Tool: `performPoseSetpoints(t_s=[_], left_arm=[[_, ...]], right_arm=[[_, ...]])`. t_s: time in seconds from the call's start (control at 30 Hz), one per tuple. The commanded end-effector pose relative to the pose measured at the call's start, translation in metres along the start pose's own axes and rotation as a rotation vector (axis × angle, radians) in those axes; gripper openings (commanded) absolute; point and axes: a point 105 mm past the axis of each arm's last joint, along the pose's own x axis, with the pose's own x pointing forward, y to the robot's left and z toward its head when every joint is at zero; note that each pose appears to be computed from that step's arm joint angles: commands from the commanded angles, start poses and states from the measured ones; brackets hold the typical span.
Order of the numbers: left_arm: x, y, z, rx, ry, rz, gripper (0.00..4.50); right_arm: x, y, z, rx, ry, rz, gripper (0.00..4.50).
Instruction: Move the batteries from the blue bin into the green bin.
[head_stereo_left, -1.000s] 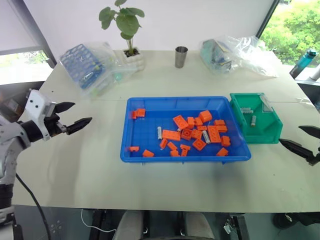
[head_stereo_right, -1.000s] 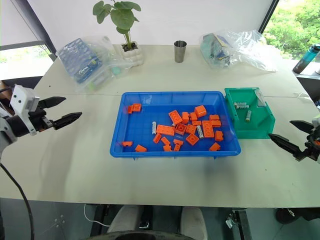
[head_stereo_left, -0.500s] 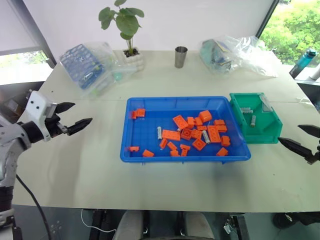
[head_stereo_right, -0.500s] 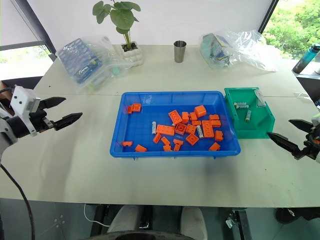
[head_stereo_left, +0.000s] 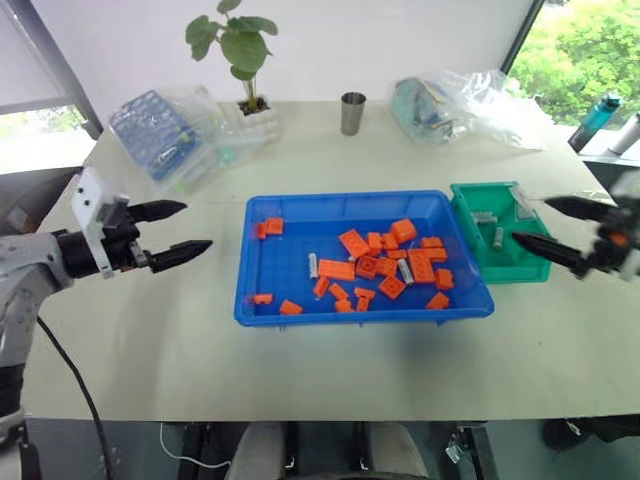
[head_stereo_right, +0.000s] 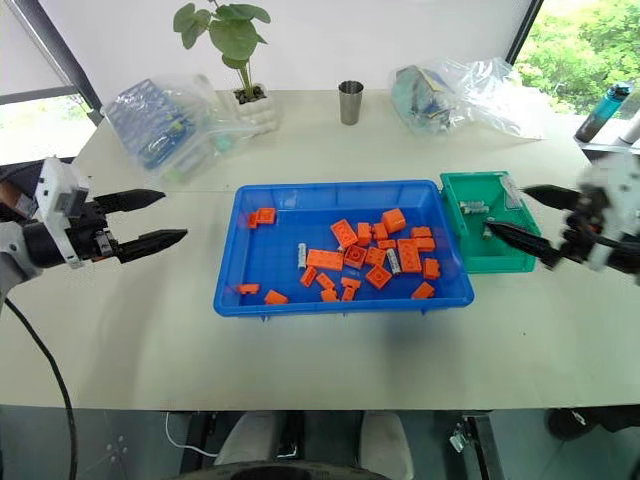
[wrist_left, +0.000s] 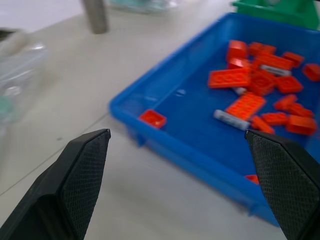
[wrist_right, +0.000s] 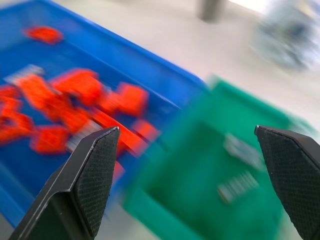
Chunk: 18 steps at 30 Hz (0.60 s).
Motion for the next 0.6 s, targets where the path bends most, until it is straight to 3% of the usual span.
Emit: performPoseSetpoints(t_s=[0.03, 0.33, 0.6], left_arm=[[0.009, -0.013, 0.015, 0.037, -0.019, -0.114, 4.5], [0.026, -0.032, 0.016, 0.063, 0.008, -0.29, 4.5], [0.031, -0.041, 0.018, 0.074, 0.001, -0.304, 4.5]], right_arm=[[0.047, 0.039, 0.021, -0.024, -0.044, 0.172, 4.45], [0.155, 0.128, 0.041, -0.231, -0.067, 0.585, 4.45], [0.21, 0.149, 0.018, -0.452, 0.149, 0.732, 4.45]])
